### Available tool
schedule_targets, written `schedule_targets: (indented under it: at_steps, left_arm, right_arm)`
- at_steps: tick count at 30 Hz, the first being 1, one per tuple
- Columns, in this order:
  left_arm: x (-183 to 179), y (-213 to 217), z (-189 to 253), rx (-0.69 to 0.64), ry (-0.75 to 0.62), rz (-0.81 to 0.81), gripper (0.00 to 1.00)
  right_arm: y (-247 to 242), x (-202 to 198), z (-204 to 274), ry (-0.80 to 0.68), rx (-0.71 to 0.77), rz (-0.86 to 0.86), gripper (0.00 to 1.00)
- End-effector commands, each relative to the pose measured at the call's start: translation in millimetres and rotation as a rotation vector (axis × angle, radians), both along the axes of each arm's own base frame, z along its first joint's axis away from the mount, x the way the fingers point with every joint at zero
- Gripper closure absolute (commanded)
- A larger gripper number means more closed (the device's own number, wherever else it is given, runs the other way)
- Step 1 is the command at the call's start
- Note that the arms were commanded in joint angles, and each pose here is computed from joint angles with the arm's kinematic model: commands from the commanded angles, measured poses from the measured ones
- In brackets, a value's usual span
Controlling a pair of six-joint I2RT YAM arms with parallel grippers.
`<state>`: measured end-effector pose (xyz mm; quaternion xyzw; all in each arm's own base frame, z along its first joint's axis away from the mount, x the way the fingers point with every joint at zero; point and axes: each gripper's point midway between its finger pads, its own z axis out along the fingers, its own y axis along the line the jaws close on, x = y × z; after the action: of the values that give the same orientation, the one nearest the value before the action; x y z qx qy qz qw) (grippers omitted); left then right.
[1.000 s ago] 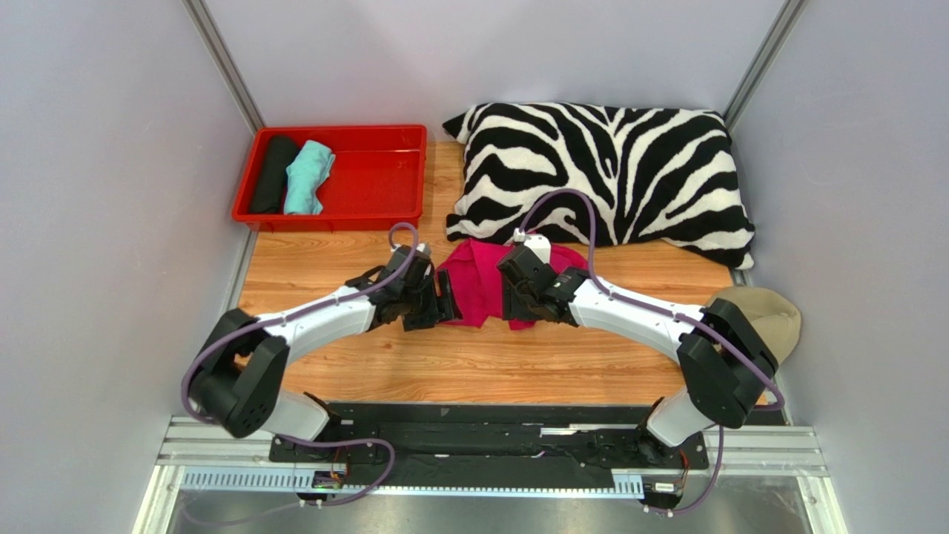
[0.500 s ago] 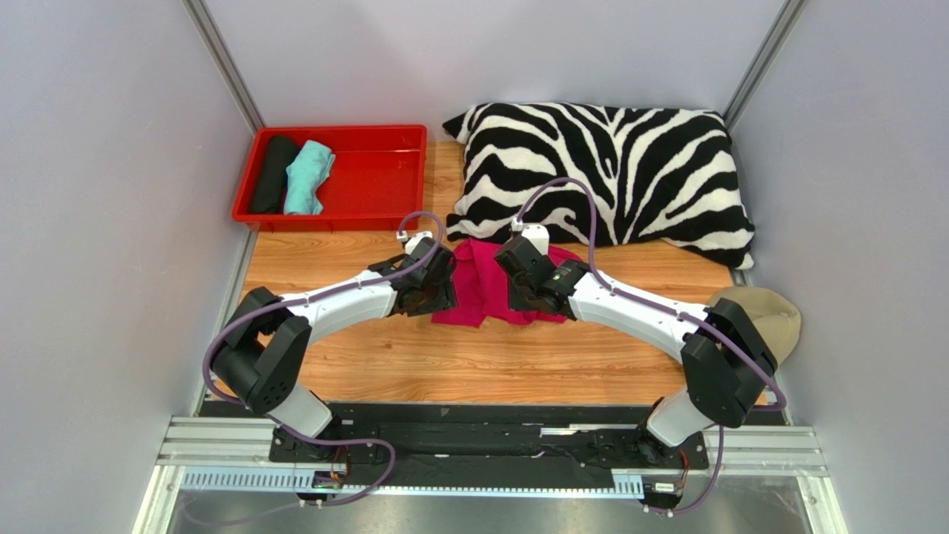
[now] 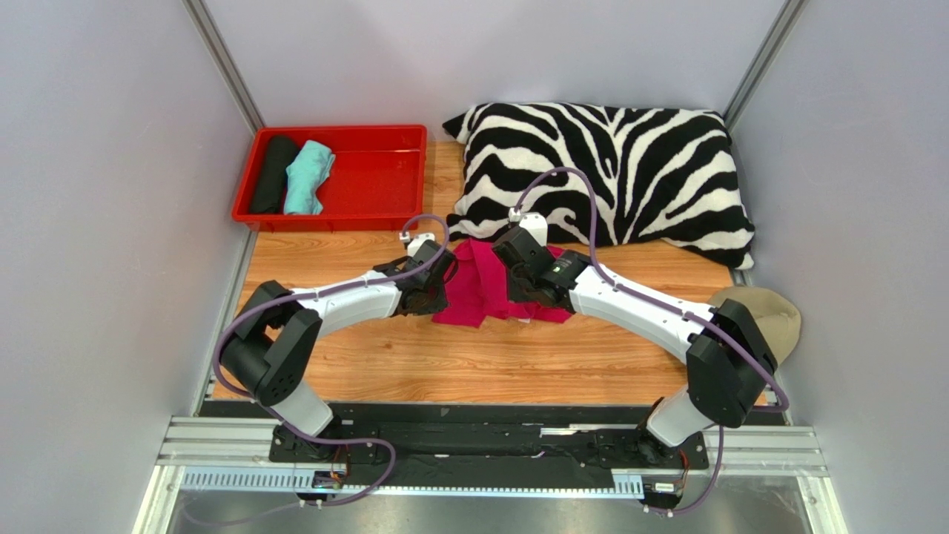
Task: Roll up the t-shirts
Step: Flatten out the T-shirt at the center of the board.
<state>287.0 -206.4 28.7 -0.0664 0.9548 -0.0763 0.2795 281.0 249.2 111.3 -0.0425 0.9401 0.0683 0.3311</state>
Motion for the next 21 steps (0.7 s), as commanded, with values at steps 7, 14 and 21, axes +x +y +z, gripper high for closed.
schedule_targets:
  at_steps: [7, 14, 21]
  left_arm:
    - [15, 39, 136, 0.064, -0.326, 0.012, 1.0]
    - [-11, 105, 304, 0.081, -0.666, 0.107, 1.0]
    - [-43, 158, 424, 0.021, -0.928, 0.244, 1.0]
  right_arm:
    - [-47, 36, 127, -0.285, 0.01, -0.118, 1.0]
    - [-104, 36, 240, -0.515, 0.093, -0.196, 1.0]
    - [-107, 6, 332, -0.652, 0.253, -0.111, 1.0]
